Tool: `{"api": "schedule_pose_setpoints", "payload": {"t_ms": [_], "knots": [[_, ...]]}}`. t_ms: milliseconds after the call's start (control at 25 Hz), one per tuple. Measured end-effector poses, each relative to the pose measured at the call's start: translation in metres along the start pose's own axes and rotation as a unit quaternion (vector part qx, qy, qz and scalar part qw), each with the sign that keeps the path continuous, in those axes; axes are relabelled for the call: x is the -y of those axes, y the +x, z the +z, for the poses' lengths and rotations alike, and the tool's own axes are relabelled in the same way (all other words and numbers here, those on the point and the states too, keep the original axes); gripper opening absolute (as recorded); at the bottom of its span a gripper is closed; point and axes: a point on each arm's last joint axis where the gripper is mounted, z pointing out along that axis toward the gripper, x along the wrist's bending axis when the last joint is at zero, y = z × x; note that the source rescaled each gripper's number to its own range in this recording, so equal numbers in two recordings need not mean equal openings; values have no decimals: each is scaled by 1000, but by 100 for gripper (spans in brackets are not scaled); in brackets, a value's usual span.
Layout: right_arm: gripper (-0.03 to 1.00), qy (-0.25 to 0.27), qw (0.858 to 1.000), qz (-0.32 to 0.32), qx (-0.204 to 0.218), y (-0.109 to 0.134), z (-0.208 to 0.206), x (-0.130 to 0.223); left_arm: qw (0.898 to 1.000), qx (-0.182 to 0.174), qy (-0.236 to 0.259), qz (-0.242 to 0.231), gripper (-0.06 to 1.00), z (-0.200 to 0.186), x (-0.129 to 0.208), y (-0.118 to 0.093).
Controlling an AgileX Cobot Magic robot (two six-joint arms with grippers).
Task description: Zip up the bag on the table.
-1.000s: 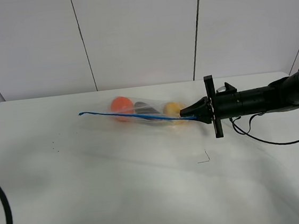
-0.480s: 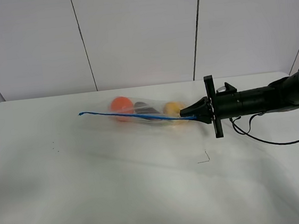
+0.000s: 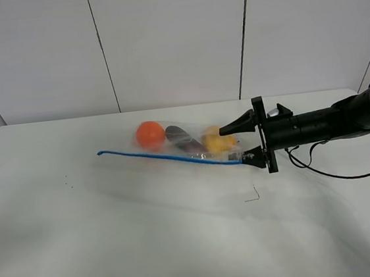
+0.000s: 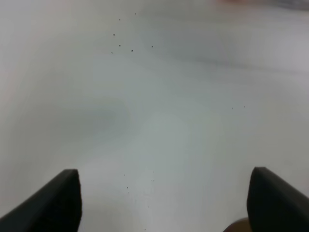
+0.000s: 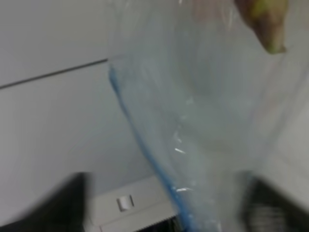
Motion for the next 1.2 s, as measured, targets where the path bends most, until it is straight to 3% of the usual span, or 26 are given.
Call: {"api": "schedule_pose_setpoints", "payload": {"t_ms": [80, 240, 360, 480, 640, 720, 880, 1000, 1080, 1200], "knots": [[94, 7, 1000, -5, 7, -1, 0, 1, 1000, 0, 0, 0, 88, 0, 0, 0], [99, 24, 999, -28, 33, 7, -4, 3, 1000, 0, 0, 0, 88, 0, 0, 0], [100, 45, 993, -70, 80, 25, -10, -6, 1000, 0, 0, 0, 88, 0, 0, 0], [100, 55, 980, -116, 154, 50, -21, -21, 1000, 0, 0, 0, 88, 0, 0, 0], [100, 39, 945, -155, 286, 80, -44, -38, 1000, 0, 0, 0, 88, 0, 0, 0], [100, 22, 920, -173, 352, 92, -57, -47, 1000, 0, 0, 1, 88, 0, 0, 0], [100, -11, 869, -189, 457, 105, -80, -57, 1000, 0, 0, 1, 88, 0, 0, 0], [100, -18, 838, -191, 510, 105, -91, -60, 1000, 0, 0, 1, 88, 0, 0, 0], [100, -22, 829, -186, 527, 103, -94, -60, 1000, 0, 0, 1, 88, 0, 0, 0], [100, -27, 828, -184, 529, 105, -96, -59, 1000, 0, 0, 1, 88, 0, 0, 0]]}}
